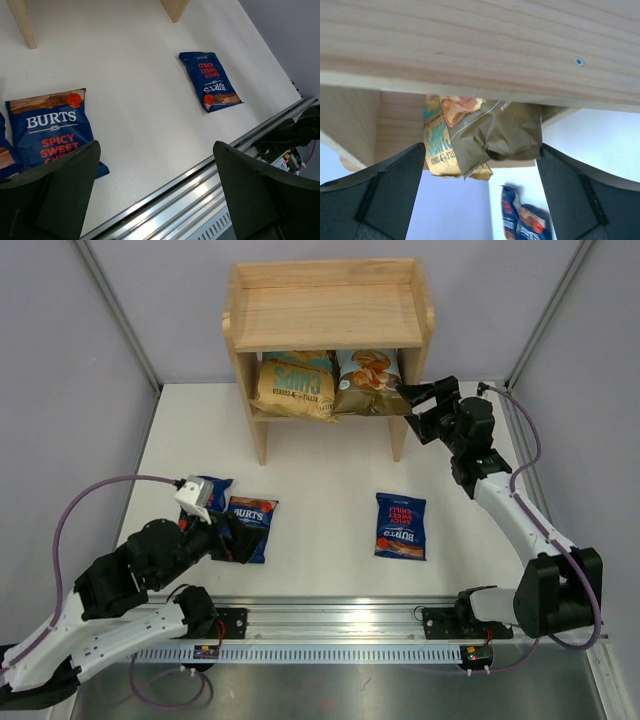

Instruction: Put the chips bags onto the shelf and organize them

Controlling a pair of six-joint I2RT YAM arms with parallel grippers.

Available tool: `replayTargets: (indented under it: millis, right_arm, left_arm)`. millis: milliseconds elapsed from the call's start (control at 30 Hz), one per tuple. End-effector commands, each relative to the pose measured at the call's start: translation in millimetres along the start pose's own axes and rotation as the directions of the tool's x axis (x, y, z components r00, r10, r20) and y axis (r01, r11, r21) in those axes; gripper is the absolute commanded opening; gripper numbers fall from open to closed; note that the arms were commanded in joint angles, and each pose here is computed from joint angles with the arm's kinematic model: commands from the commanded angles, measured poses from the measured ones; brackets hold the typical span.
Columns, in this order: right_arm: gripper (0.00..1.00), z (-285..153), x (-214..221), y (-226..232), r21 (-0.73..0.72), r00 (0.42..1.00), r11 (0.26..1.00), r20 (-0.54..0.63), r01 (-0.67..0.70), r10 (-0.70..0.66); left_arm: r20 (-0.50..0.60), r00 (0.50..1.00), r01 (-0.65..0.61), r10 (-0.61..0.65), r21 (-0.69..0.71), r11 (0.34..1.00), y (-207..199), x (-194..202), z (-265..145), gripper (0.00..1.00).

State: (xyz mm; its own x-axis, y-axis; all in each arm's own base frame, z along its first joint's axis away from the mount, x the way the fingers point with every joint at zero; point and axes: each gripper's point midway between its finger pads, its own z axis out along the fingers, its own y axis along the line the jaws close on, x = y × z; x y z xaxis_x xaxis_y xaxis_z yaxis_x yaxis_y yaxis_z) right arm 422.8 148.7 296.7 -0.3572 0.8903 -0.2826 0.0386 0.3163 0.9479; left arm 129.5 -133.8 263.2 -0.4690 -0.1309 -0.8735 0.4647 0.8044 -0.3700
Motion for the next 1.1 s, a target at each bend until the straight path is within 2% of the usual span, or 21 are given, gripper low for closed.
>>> replayTargets:
  millis: [0,133,233,267,400,467,600,633,700,733,833,967,1067]
  right_arm:
    - [0.99,-24,-7,-4,0.038,0.990,0.989,0.007,0.140,-0.141]
    - [0.99,-65,-5,-11,0.092,0.961,0.957,-0.011,0.276,-0.276]
    - [0.99,-89,5,-22,0.116,0.921,0.915,-0.092,0.387,-0.378]
    - [1.00,-99,10,-38,0.174,0.908,0.893,-0.145,0.415,-0.394]
    - [0.99,-138,8,-49,0.252,0.846,0.810,-0.222,0.530,-0.485]
    - [0.99,-154,13,-50,0.218,0.803,0.777,-0.255,0.591,-0.539]
    - [0.99,-193,33,-42,0.095,0.783,0.791,-0.252,0.605,-0.569]
    - [0.99,-208,41,-34,0.033,0.774,0.793,-0.244,0.608,-0.584]
    - [0.99,-229,47,-31,0.008,0.776,0.797,-0.234,0.604,-0.586]
    - [0.99,-236,48,-27,-0.008,0.774,0.796,-0.228,0.606,-0.591]
    - [1.00,-258,59,-18,-0.083,0.756,0.786,-0.229,0.613,-0.614]
    - [0.99,-277,64,-10,-0.118,0.747,0.780,-0.231,0.615,-0.624]
    - [0.99,-287,71,-2,-0.169,0.747,0.782,-0.233,0.600,-0.623]
  left_arm:
    - [0.024,0.998,0.063,-0.064,0.062,0.996,-29,-13,31,0.99]
    - [-0.039,0.996,0.086,-0.082,0.106,0.991,-56,-2,72,0.99]
    - [-0.077,0.993,0.101,-0.091,0.139,0.985,-75,5,104,0.99]
    - [-0.091,0.992,0.104,-0.092,0.143,0.984,-82,9,121,0.99]
    - [-0.132,0.986,0.126,-0.104,0.168,0.978,-103,19,161,0.99]
    - [-0.150,0.982,0.138,-0.111,0.183,0.973,-113,23,178,0.99]
    - [-0.235,0.966,0.152,-0.104,0.195,0.969,-124,46,220,0.99]
    - [-0.276,0.956,0.165,-0.103,0.213,0.963,-131,58,233,0.99]
    - [-0.317,0.943,0.179,-0.103,0.218,0.960,-134,71,249,0.97]
    - [-0.388,0.917,0.187,-0.096,0.206,0.961,-133,97,262,0.96]
    - [-0.454,0.886,0.218,-0.093,0.231,0.948,-147,112,282,0.90]
    - [-0.533,0.838,0.212,-0.115,0.125,0.969,-131,154,314,0.85]
    - [-0.535,0.835,0.209,-0.130,0.089,0.974,-125,164,327,0.85]
